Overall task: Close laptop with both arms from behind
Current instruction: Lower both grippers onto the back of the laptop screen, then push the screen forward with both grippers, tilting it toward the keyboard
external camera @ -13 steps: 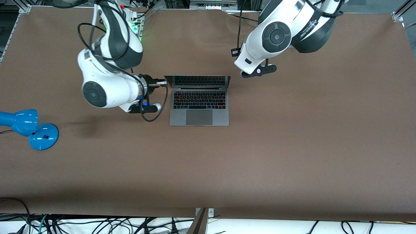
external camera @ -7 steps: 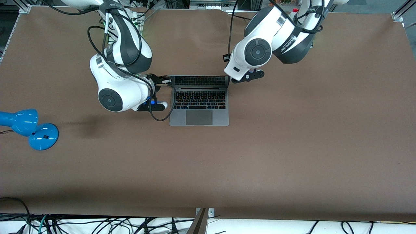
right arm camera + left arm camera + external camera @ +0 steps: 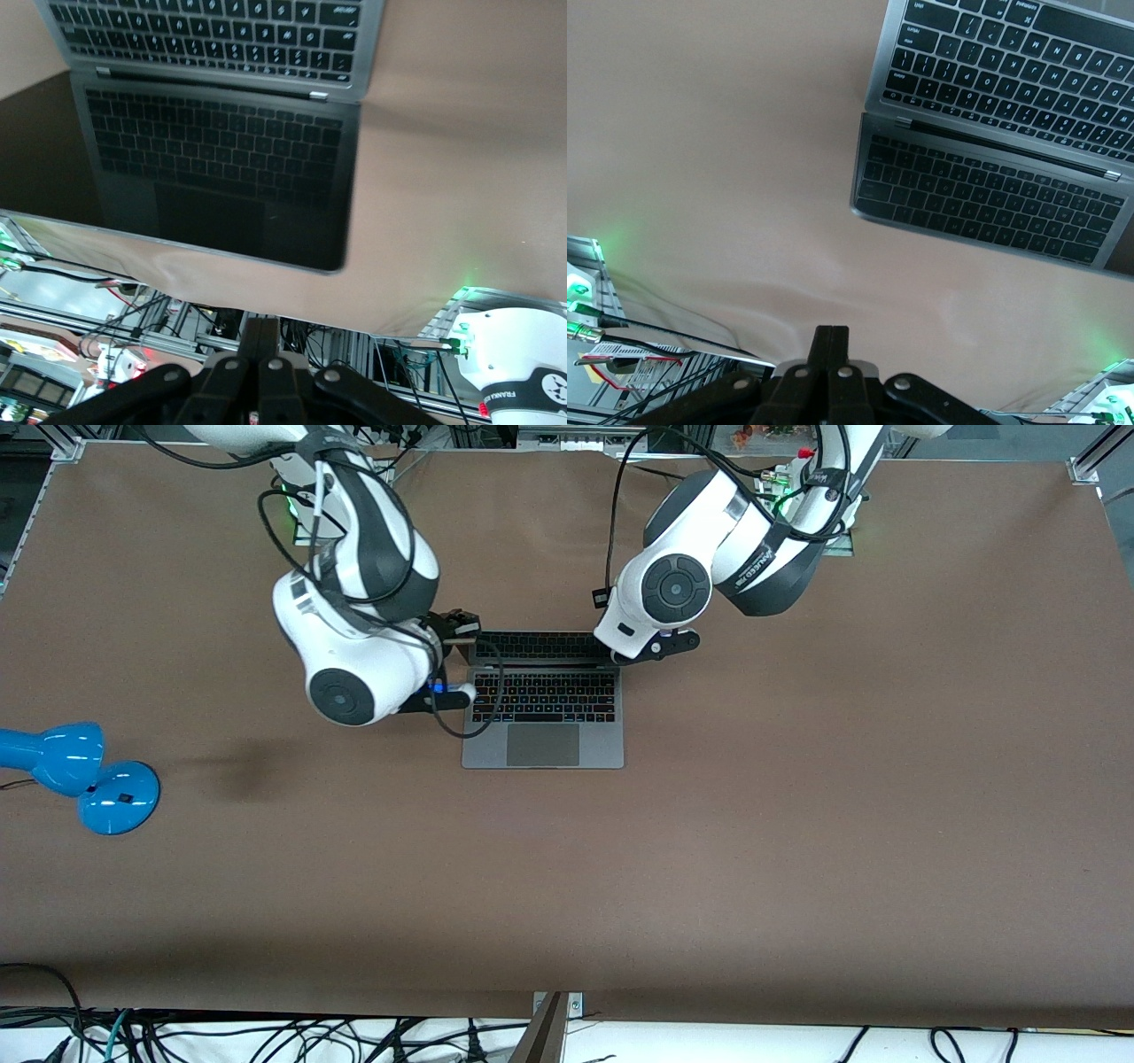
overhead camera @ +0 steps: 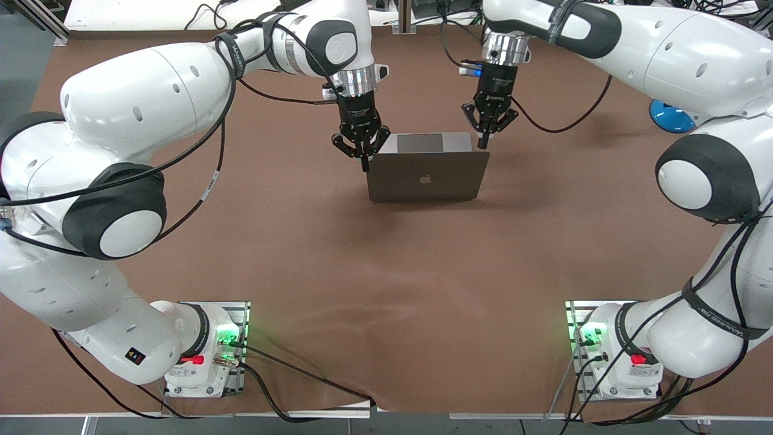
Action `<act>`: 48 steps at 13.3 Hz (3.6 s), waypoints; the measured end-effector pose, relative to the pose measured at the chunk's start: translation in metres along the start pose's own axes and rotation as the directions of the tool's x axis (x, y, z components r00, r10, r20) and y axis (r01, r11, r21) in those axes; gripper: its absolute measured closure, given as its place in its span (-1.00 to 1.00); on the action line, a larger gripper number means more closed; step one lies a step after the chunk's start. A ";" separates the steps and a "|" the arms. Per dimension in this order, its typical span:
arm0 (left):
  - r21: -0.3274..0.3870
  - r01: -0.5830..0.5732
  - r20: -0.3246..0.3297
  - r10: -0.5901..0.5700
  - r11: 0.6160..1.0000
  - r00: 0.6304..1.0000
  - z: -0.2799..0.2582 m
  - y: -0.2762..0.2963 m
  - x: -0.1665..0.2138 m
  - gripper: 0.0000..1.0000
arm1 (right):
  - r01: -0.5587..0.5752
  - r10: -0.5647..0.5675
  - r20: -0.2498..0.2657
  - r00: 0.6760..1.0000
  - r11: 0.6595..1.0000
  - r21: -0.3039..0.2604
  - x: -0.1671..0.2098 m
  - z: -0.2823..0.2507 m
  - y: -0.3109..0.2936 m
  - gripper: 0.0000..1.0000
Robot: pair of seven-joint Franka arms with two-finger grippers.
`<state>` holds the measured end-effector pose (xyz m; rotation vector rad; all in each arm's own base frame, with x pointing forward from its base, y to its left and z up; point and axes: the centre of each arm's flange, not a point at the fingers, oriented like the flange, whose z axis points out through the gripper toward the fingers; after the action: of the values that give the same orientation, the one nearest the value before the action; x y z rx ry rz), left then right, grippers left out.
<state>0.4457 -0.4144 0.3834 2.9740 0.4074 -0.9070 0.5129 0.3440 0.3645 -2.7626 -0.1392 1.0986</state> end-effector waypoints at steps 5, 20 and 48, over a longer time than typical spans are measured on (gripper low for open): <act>0.004 -0.003 -0.005 0.003 1.000 1.000 0.014 0.011 0.002 0.98 | 0.009 -0.009 0.020 1.000 1.000 -0.028 0.003 0.020 -0.017 0.96; -0.001 -0.035 -0.058 0.035 0.999 0.998 0.038 0.026 0.033 0.98 | -0.001 0.000 -0.010 1.000 0.997 -0.081 0.024 0.046 -0.021 0.97; -0.083 -0.006 -0.113 -0.004 0.996 0.994 0.045 0.035 0.104 0.98 | 0.075 -0.094 -0.242 0.966 0.993 -0.087 0.076 0.011 0.018 0.98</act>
<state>0.5128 -0.4261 0.2865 2.9571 0.4345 -0.7047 0.5606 0.3390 0.3022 -2.9018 -0.2703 0.7365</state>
